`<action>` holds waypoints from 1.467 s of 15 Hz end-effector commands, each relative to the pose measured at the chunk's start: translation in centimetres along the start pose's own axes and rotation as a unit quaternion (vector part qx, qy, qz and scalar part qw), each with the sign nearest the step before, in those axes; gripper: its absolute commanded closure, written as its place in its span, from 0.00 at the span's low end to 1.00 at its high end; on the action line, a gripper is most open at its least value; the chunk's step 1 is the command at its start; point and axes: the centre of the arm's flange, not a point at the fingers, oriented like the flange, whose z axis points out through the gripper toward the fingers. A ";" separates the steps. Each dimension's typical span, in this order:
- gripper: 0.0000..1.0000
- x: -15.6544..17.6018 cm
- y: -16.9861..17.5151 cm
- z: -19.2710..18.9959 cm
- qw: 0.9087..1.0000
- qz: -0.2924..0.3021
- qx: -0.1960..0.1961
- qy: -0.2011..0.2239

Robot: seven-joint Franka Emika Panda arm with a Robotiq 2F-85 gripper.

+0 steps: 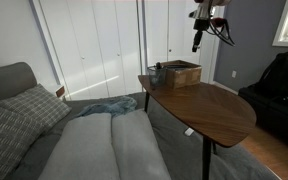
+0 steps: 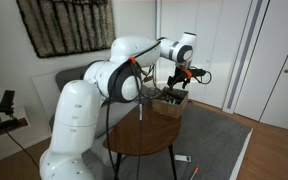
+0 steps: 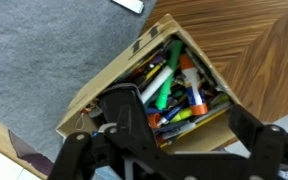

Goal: Remove the black and grey object from the box and put it on the table.

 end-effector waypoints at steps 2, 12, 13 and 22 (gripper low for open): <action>0.00 7.4 6.7 2.4 0.995 -0.036 -0.095 -0.014; 0.00 8.3 4.5 7.9 0.993 -0.060 -0.100 -0.002; 0.00 8.5 4.3 8.8 0.994 -0.065 -0.090 -0.015; 0.21 10.8 2.0 14.2 0.993 -0.100 -0.058 -0.033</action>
